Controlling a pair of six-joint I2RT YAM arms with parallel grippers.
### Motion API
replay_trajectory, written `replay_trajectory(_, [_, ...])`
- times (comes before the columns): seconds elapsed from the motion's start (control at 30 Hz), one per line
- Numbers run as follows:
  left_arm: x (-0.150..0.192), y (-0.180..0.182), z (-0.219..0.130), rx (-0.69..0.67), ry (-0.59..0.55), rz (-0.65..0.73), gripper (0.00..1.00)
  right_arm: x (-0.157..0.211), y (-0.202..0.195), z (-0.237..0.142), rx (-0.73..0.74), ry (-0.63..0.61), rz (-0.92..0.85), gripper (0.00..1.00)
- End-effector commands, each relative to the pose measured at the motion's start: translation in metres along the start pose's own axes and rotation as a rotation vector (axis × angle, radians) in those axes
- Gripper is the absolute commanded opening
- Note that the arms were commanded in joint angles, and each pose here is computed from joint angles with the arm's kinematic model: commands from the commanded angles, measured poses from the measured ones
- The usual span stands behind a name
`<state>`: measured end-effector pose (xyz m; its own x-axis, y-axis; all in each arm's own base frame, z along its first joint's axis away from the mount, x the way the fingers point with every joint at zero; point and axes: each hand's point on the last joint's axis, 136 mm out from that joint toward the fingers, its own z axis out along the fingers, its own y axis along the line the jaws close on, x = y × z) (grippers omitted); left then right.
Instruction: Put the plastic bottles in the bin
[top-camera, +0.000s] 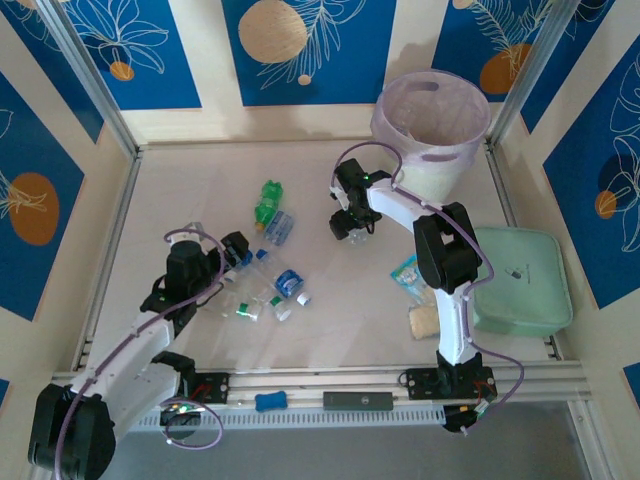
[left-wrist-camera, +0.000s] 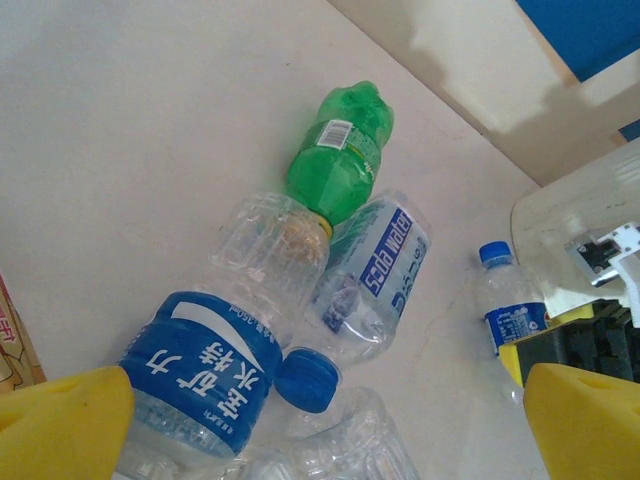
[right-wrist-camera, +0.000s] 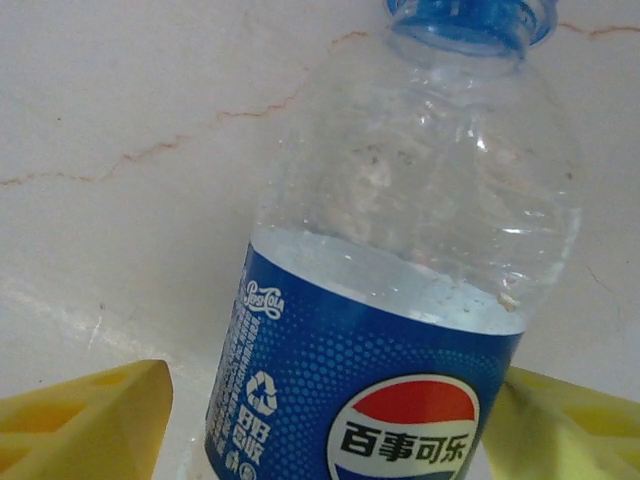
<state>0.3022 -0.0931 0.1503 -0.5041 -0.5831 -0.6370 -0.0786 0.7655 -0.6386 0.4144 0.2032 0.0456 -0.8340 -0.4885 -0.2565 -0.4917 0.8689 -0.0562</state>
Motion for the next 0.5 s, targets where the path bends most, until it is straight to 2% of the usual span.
replay_trajectory(0.0, [0.0, 0.003, -0.003, 0.001, -0.006, -0.01, 1.0, -0.003, 0.009, -0.001, -0.033, -0.004, 0.005, 0.77])
replay_trajectory(0.1, [-0.001, 0.002, -0.003, 0.003, -0.008, -0.01, 1.0, -0.004, 0.009, -0.001, -0.036, -0.007, 0.01, 0.72])
replay_trajectory(0.3, [-0.002, 0.001, -0.002, 0.007, -0.009, -0.009, 1.0, -0.006, 0.009, -0.002, -0.032, -0.012, 0.015, 0.52])
replay_trajectory(0.47, [-0.002, 0.001, -0.002, 0.007, -0.009, -0.008, 1.0, -0.017, 0.014, -0.022, -0.068, -0.078, 0.033, 0.5])
